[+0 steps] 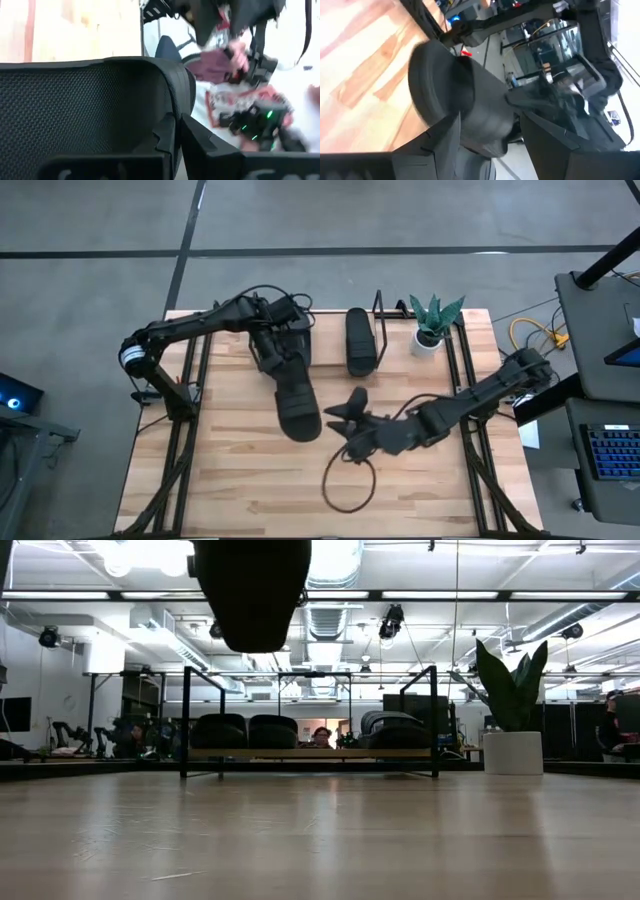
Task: Pick and place slides into the shelf
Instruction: Put the black slide on the shelf
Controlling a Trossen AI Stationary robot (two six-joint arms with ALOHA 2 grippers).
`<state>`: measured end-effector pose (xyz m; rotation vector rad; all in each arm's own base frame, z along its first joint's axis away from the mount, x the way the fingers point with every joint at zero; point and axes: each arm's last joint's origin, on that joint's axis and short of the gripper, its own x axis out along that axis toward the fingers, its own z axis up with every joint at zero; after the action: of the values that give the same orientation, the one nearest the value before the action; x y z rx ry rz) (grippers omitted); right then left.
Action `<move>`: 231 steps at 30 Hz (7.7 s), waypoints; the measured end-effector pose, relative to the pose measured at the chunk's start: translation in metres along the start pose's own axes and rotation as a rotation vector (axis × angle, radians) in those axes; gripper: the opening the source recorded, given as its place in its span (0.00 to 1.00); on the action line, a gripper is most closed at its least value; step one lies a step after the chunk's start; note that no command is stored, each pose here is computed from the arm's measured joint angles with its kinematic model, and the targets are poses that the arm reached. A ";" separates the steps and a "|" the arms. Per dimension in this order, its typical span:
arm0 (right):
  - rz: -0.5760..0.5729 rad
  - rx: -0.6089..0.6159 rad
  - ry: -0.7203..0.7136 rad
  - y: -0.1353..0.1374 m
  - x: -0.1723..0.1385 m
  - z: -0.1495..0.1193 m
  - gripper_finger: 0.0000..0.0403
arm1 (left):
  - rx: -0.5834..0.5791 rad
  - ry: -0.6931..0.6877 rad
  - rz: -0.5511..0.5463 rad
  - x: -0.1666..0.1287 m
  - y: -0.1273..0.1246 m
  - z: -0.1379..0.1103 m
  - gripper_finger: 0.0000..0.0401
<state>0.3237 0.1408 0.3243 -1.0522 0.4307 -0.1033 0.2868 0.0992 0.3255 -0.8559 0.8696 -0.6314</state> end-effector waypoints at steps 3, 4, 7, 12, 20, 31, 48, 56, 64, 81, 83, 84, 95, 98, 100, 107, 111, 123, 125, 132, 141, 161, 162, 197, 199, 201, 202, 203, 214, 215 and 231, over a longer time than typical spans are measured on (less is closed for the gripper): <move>0.038 -0.050 0.031 0.005 0.005 0.009 0.49 | -0.083 -0.029 -0.008 0.000 0.001 0.005 0.00; 0.043 -0.056 0.033 0.005 0.008 0.013 0.49 | -0.085 -0.037 -0.011 0.000 0.001 0.007 0.00; 0.080 -0.087 0.057 0.011 0.011 0.021 0.49 | -0.109 -0.056 -0.010 -0.001 -0.001 0.010 0.00; 0.123 -0.073 0.070 0.008 0.004 0.034 0.49 | -0.123 -0.074 -0.010 -0.005 -0.001 0.011 0.00; 0.128 -0.087 0.085 0.008 -0.006 0.037 0.49 | -0.132 -0.099 -0.042 -0.007 0.000 0.016 0.00; 0.055 -0.074 0.177 0.003 0.008 0.025 0.49 | -0.084 -0.150 -0.142 -0.008 -0.012 0.033 0.00; -0.032 -0.120 0.250 -0.001 0.009 0.023 0.10 | -0.037 -0.172 -0.142 -0.009 -0.013 0.037 0.00; -0.085 -0.049 0.283 -0.003 0.009 0.022 0.10 | 0.090 -0.251 -0.111 -0.013 -0.015 0.047 0.10; -0.156 0.052 0.322 -0.005 0.004 0.020 0.10 | 0.253 -0.352 -0.090 -0.023 -0.021 0.059 0.37; -0.173 0.333 0.355 -0.009 0.010 0.006 0.10 | 0.584 -0.564 -0.002 -0.105 -0.074 0.038 0.53; -0.154 0.352 0.361 -0.012 0.016 0.001 0.10 | 0.662 -0.617 0.038 -0.116 -0.091 0.028 0.53; -0.146 0.358 0.366 -0.015 0.019 -0.002 0.10 | 0.691 -0.640 0.058 -0.122 -0.098 0.022 0.53; -0.135 0.173 0.489 -0.029 0.057 -0.050 0.10 | 0.838 -0.755 0.140 -0.140 -0.154 -0.033 0.54; -0.100 0.145 0.446 -0.023 0.071 -0.064 0.10 | 0.836 -0.764 0.145 -0.138 -0.157 -0.044 0.54; -0.090 0.163 0.408 -0.019 0.079 -0.072 0.10 | 0.834 -0.776 0.155 -0.136 -0.158 -0.051 0.54; -0.062 0.127 0.448 -0.010 0.090 -0.107 0.10 | 0.826 -0.799 0.175 -0.130 -0.157 -0.070 0.54; -0.030 0.124 0.467 -0.001 0.094 -0.123 0.10 | 0.807 -0.798 0.178 -0.127 -0.151 -0.074 0.54; 0.027 0.160 0.450 0.009 0.103 -0.157 0.10 | 0.731 -0.779 0.179 -0.121 -0.126 -0.070 0.54; 0.039 0.184 0.440 0.006 0.104 -0.162 0.10 | 0.725 -0.776 0.179 -0.121 -0.124 -0.068 0.54; 0.034 0.235 0.460 -0.001 0.107 -0.174 0.10 | 0.709 -0.771 0.178 -0.120 -0.119 -0.063 0.54; 0.125 0.412 0.486 0.006 0.105 -0.180 0.15 | 0.697 -0.766 0.177 -0.120 -0.114 -0.059 0.54; 0.352 0.955 0.514 -0.029 0.103 -0.183 0.36 | 0.694 -0.754 0.166 -0.120 -0.113 -0.058 0.54; 0.358 0.976 0.505 -0.032 0.103 -0.181 0.36 | 0.693 -0.753 0.166 -0.120 -0.113 -0.058 0.54; 0.065 0.410 0.339 -0.073 0.111 -0.156 0.09 | 0.694 -0.724 0.140 -0.119 -0.111 -0.058 0.54; 0.079 0.432 0.360 -0.071 0.112 -0.166 0.09 | 0.694 -0.723 0.139 -0.119 -0.111 -0.058 0.54; 0.094 0.438 0.380 -0.069 0.114 -0.177 0.09 | 0.695 -0.720 0.136 -0.119 -0.111 -0.058 0.54; 0.111 0.442 0.386 -0.068 0.114 -0.182 0.09 | 0.696 -0.718 0.134 -0.118 -0.111 -0.058 0.54; 0.128 0.456 0.383 -0.068 0.114 -0.186 0.09 | 0.696 -0.717 0.133 -0.118 -0.111 -0.058 0.54; 0.204 0.765 0.392 -0.054 0.115 -0.204 0.20 | 0.697 -0.713 0.129 -0.118 -0.111 -0.058 0.54; 0.218 0.798 0.389 -0.053 0.115 -0.204 0.24 | 0.698 -0.712 0.128 -0.118 -0.111 -0.058 0.54; 0.328 1.006 0.409 -0.048 0.112 -0.204 0.64 | 0.695 -0.709 0.126 -0.118 -0.110 -0.058 0.54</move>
<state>0.3520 -0.0820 0.2470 0.0454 0.8009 -0.2144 0.1629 0.1111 0.4431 -0.3315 0.0329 -0.4222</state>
